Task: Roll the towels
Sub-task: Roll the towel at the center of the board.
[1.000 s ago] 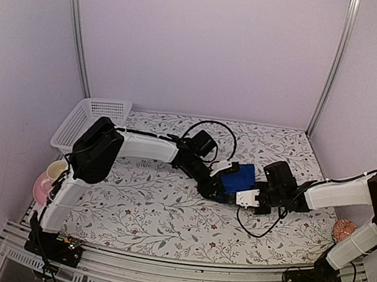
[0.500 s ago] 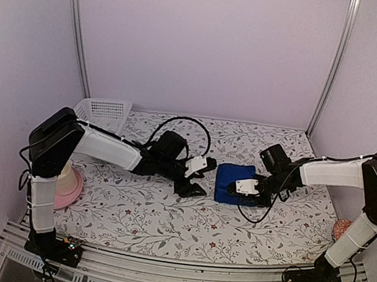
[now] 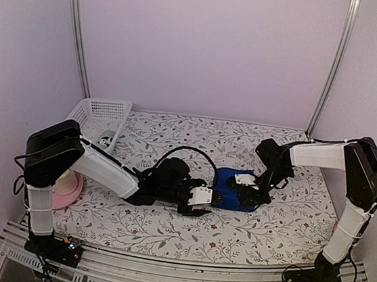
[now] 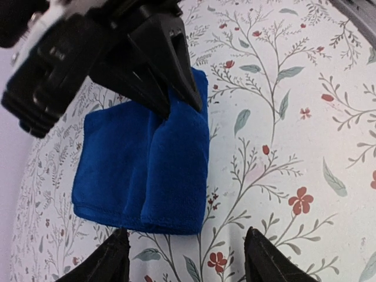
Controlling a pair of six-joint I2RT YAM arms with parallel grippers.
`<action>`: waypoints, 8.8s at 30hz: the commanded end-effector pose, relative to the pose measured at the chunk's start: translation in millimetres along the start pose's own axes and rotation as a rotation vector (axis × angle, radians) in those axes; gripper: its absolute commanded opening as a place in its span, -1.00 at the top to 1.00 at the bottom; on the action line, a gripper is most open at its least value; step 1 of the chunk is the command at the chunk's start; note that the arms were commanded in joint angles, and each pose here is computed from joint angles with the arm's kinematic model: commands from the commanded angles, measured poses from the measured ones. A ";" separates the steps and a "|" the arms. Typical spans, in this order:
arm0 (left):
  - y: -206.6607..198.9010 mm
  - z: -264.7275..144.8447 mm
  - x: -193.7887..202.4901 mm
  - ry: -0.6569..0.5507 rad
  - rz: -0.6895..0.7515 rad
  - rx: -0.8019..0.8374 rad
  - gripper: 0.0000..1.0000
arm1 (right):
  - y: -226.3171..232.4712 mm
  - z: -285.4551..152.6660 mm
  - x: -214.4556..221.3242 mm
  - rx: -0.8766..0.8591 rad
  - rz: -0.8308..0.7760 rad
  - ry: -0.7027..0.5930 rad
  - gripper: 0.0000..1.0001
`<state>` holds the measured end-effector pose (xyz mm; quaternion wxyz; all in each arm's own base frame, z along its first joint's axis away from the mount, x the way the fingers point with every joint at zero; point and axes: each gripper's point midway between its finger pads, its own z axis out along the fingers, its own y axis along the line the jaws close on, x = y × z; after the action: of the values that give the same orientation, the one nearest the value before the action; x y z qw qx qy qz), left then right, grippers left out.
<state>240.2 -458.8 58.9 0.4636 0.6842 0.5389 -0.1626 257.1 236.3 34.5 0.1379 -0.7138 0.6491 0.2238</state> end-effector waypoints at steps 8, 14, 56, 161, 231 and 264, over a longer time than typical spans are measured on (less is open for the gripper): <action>0.3 16.5 -26.1 -0.024 0.224 -0.122 -0.24 | -1.0 -0.9 17.7 -0.207 0.241 0.026 0.54; 1.4 26.8 -18.6 0.005 0.251 -0.138 -0.17 | -18.1 4.4 22.1 -0.173 0.264 0.052 0.56; 17.8 65.9 38.1 0.185 0.366 -0.195 0.17 | -48.9 5.6 23.4 -0.151 0.209 0.084 0.41; 25.6 -9.9 15.7 -0.009 -0.019 -0.176 -0.37 | 6.9 18.6 3.4 0.071 -0.063 0.112 0.44; -30.7 47.5 28.0 0.180 0.211 -0.057 1.00 | -0.1 9.6 -14.3 -0.202 0.091 0.116 0.04; 11.3 76.5 65.0 0.329 -0.870 0.223 1.00 | -62.5 -117.1 7.1 0.423 0.217 -0.082 -0.99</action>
<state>294.3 -512.2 35.6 0.2716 0.5287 0.7398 -0.3153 320.6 184.7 106.6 0.2508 -0.6313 0.7212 0.1356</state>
